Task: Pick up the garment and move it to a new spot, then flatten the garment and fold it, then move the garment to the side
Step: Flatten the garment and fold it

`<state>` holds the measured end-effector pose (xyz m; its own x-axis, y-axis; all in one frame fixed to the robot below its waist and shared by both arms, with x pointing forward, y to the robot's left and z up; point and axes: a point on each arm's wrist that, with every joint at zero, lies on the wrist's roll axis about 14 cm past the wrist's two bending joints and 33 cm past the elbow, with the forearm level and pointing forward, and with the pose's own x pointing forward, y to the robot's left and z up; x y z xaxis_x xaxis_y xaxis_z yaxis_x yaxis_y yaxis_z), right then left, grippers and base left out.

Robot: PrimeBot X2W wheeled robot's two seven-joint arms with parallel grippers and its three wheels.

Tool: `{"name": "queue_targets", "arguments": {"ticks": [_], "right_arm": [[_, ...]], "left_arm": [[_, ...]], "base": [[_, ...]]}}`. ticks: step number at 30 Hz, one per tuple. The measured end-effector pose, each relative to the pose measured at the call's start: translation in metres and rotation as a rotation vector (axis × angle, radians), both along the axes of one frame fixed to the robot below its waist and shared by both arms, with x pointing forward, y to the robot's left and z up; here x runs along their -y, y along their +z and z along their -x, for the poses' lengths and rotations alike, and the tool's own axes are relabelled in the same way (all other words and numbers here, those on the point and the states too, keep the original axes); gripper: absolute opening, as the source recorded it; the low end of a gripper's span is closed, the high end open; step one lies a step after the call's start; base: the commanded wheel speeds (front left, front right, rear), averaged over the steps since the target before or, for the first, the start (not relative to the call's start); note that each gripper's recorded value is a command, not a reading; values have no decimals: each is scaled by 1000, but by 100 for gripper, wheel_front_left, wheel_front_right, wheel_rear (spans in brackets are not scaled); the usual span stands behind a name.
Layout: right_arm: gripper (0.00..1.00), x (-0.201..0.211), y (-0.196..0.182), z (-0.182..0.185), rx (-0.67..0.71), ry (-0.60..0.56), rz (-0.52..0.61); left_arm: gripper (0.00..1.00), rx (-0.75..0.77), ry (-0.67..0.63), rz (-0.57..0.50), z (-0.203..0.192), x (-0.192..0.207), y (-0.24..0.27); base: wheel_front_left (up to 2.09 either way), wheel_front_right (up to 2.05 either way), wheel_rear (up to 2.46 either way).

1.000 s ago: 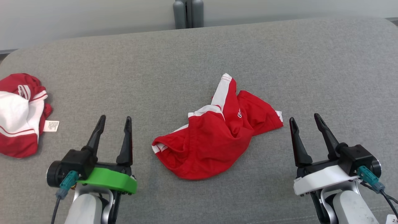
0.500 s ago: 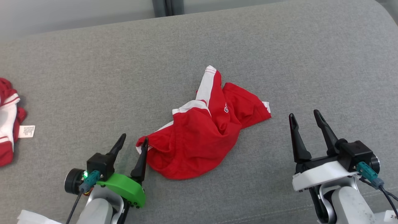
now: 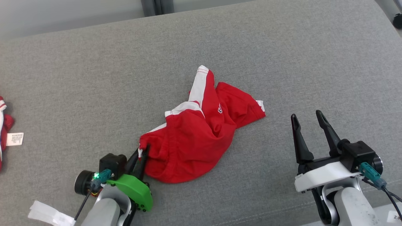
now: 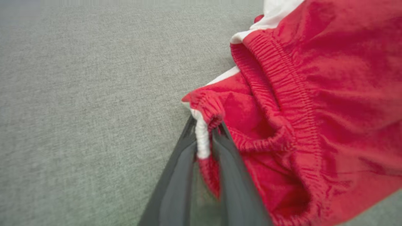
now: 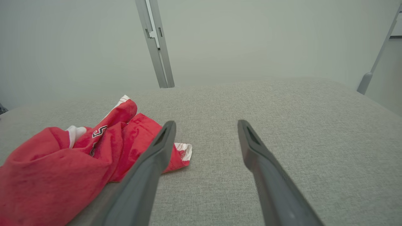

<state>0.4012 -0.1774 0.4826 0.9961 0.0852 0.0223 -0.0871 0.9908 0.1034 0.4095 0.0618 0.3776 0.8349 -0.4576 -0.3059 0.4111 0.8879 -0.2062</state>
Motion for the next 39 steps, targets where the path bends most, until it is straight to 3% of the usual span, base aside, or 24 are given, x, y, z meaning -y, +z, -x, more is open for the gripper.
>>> {"name": "queue_targets", "arguments": {"ticks": [11, 14, 15, 16, 23, 30, 39], "right_arm": [[100, 12, 0, 3, -3, -30, 12], [100, 14, -3, 3, -10, -37, 13], [100, 14, -3, 3, -12, -38, 12], [100, 14, -4, 2, -14, -40, 12], [100, 16, -5, 2, -17, -48, 7], [100, 11, -4, -5, -10, -34, 8], [100, 20, -12, -2, -37, -64, 3]], "left_arm": [[0, 245, 96, -8, -79, -38, 73], [1, 239, 109, -26, -86, -43, 69], [59, 232, 114, -31, -87, -45, 66], [100, 232, 116, -37, -89, -47, 66], [100, 289, 136, -23, -100, -47, 84], [100, 336, 66, -18, -114, -17, 102], [100, 172, -109, -71, -117, 35, 64]], "base": [[0, 0, 0], [0, 0, 0], [0, 0, 0], [0, 0, 0], [0, 0, 0], [0, 0, 0], [0, 0, 0]]}}
